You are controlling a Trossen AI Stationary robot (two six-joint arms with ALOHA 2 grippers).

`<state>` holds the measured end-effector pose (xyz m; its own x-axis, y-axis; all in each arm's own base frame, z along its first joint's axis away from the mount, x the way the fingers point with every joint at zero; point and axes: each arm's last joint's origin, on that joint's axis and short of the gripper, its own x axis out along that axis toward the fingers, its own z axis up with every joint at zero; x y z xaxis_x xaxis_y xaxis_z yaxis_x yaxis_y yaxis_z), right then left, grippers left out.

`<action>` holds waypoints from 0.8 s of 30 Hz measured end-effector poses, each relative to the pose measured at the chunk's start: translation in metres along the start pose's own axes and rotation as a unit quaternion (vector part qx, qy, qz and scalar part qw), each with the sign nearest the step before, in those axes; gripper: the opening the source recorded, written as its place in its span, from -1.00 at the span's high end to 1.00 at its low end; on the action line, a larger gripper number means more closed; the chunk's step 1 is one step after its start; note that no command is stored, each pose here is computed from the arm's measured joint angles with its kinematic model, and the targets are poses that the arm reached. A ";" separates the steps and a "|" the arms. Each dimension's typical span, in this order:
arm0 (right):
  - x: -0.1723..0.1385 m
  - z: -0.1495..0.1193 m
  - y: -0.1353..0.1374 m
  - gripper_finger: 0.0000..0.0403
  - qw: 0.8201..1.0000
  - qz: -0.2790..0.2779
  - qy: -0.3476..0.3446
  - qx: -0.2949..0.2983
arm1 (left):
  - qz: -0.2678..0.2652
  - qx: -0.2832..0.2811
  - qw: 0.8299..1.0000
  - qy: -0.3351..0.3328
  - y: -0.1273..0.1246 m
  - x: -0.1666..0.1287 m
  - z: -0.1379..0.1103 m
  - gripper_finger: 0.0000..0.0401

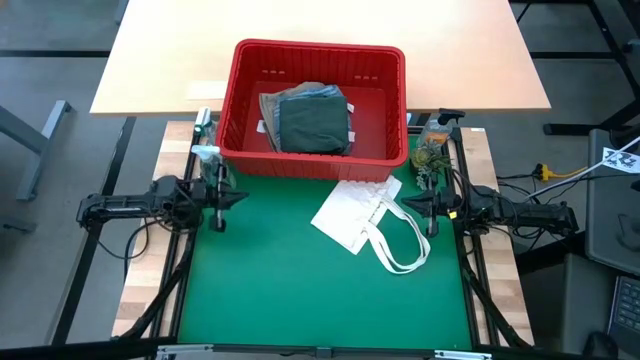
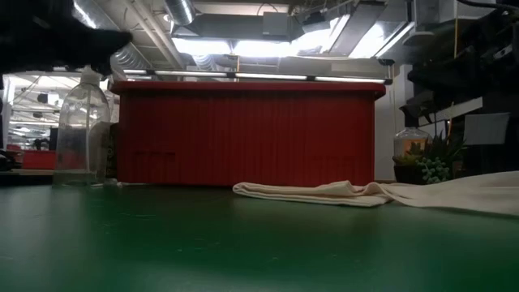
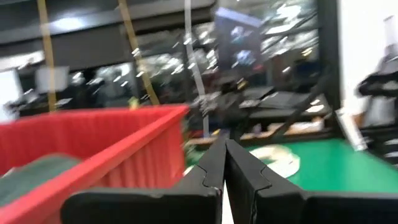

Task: Fold Laundry from Bin
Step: Return to Home Position

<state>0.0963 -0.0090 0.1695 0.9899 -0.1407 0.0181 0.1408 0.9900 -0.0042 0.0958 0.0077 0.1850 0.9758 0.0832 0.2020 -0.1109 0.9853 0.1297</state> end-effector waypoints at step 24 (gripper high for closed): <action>0.000 0.000 0.000 0.93 1.000 0.004 0.002 -0.014 | 0.031 -0.033 0.994 0.095 0.000 -0.002 -0.018 0.98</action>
<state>0.0965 -0.0088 0.1691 0.9911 -0.1327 0.0131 0.1331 0.9906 -0.0320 0.0975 0.0102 0.1673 0.9861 0.1652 0.0192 -0.1660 0.9845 0.0572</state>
